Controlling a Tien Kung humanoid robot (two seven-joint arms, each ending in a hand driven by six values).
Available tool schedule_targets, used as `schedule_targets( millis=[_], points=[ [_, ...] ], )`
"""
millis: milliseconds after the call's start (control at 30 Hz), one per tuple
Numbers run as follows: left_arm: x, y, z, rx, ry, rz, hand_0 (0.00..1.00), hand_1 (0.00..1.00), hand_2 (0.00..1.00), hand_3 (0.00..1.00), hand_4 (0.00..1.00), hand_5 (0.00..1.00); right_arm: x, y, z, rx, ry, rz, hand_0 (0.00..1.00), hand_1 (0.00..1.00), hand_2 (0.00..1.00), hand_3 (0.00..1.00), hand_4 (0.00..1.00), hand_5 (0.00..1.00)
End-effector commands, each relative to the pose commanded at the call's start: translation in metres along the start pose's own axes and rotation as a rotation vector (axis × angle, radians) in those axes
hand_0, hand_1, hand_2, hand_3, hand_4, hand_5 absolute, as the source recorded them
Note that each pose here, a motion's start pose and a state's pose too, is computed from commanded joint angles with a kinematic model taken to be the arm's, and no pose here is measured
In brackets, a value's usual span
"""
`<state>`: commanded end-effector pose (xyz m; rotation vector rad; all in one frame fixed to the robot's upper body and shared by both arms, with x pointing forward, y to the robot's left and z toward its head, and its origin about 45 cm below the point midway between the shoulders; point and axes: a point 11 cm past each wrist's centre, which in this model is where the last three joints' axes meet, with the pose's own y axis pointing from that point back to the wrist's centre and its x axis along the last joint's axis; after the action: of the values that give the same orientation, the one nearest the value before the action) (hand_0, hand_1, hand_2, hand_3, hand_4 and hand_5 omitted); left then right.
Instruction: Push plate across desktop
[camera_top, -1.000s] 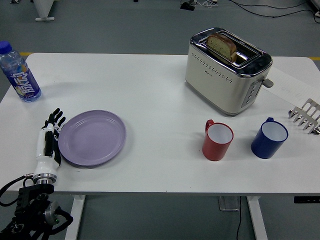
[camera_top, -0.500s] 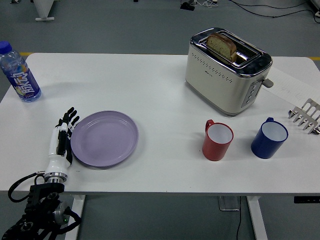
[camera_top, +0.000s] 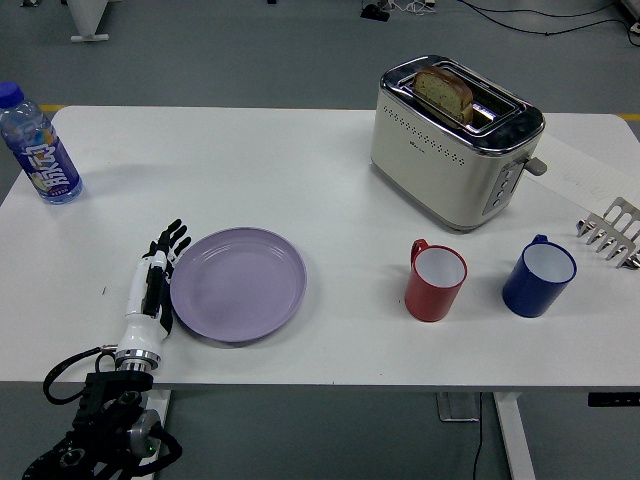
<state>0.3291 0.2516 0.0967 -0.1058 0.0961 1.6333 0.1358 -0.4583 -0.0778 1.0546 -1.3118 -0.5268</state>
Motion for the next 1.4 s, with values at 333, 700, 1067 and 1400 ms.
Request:
schedule_targets(
  millis=[333, 700, 1067, 1400],
  points=[
    [-0.022, 0.004, 0.000, 0.005, 0.026, -0.059, 0.845, 0.896, 0.918, 0.888, 0.592, 0.998, 0.000, 0.000, -0.002, 0.001, 0.002, 0.000, 0.638, 0.609, 0.665, 0.605, 0.188, 0.112],
    [-0.043, 0.010, -0.002, 0.017, 0.040, -0.128, 0.845, 0.896, 0.918, 0.887, 0.589, 0.998, 0.000, 0.000, -0.002, 0.002, 0.002, 0.000, 0.638, 0.608, 0.665, 0.605, 0.189, 0.112],
    [-0.052, 0.013, -0.002, 0.024, 0.035, -0.183, 0.846, 0.895, 0.918, 0.887, 0.589, 0.998, 0.000, 0.000, -0.001, 0.001, 0.003, -0.001, 0.638, 0.608, 0.665, 0.605, 0.189, 0.112],
    [-0.059, 0.018, -0.005, 0.035, 0.030, -0.218, 0.846, 0.895, 0.918, 0.887, 0.587, 0.998, -0.001, 0.000, 0.003, -0.007, 0.005, -0.002, 0.639, 0.608, 0.666, 0.605, 0.190, 0.110]
  ],
)
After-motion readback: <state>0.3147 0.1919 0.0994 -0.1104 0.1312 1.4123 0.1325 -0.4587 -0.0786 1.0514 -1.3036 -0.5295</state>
